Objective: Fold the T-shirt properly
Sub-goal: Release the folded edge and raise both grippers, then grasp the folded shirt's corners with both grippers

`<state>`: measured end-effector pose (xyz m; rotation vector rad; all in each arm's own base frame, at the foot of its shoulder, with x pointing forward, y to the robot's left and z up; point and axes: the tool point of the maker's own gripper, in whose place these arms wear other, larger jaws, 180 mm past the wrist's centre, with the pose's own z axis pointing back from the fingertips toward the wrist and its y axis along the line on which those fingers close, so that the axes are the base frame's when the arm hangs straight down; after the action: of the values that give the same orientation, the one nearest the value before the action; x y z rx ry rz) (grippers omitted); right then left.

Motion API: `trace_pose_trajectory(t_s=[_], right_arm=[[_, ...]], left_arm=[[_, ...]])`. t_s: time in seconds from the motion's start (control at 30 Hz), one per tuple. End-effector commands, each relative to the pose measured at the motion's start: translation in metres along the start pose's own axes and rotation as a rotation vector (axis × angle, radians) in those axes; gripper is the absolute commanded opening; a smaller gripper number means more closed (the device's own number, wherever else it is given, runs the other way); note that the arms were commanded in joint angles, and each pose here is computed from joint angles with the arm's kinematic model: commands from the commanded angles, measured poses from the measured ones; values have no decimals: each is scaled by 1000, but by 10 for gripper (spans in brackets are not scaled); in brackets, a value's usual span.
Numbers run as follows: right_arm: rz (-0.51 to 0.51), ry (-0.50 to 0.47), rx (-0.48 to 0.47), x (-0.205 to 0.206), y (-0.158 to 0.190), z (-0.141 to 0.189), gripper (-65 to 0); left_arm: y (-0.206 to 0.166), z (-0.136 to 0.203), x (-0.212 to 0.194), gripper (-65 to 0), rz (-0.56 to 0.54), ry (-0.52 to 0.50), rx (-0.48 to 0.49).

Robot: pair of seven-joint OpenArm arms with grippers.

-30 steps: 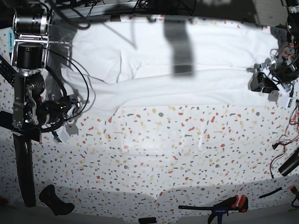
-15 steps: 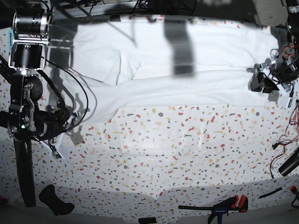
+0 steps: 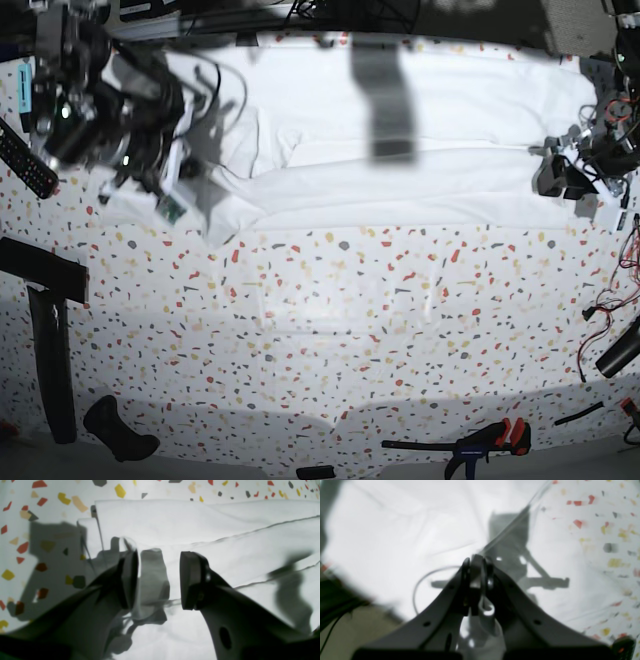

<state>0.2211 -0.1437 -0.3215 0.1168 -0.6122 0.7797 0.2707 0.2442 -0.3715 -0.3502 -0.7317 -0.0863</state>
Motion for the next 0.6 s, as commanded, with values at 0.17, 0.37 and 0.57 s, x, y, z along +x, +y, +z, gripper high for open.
trace_pose_trajectory(t_s=[0.17,0.37,0.57], right_arm=[[87,170,-15,-56,32,24,-650],[233,344,-76,-108,27,42,-650],[276,390,-97,-118,21,48,-650]], left_arm=[[2,6,17,-383,-26,-44,1],[2,6,18,-383,-28,-49,2],[16,7,24,-383,-91,-80,84]])
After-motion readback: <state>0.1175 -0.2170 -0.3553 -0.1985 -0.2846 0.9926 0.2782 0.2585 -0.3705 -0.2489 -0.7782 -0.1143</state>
